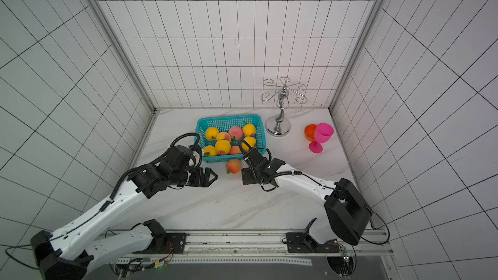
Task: Put the peaches into the basket
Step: Pick up the peach from the center of the board, then place the peach in the basket.
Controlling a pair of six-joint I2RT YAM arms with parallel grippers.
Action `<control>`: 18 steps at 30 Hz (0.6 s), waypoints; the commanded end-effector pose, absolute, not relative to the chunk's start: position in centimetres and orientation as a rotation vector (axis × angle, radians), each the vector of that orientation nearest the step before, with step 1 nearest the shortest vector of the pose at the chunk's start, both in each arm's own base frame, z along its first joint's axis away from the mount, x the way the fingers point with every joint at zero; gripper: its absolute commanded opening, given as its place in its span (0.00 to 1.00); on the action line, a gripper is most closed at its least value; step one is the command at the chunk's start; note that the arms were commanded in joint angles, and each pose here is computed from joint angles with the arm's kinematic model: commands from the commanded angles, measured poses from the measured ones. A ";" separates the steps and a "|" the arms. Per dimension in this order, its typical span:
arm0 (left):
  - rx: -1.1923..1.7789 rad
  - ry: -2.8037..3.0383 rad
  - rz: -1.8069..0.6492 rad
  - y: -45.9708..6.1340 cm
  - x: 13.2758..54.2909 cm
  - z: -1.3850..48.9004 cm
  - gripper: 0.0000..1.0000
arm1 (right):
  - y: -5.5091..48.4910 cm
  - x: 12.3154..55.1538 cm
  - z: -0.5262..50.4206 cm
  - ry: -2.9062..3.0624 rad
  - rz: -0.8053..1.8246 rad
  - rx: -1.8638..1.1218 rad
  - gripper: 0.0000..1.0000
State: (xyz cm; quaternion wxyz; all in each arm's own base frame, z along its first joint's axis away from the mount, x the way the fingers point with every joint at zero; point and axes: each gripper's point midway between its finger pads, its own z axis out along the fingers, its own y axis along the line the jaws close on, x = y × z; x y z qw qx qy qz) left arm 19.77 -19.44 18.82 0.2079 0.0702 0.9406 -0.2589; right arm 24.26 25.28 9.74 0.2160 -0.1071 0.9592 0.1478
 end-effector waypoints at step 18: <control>0.168 2.508 -0.726 -19.1 21.7 21.6 0.89 | 27.2 26.4 22.0 2.480 0.364 -0.412 0.74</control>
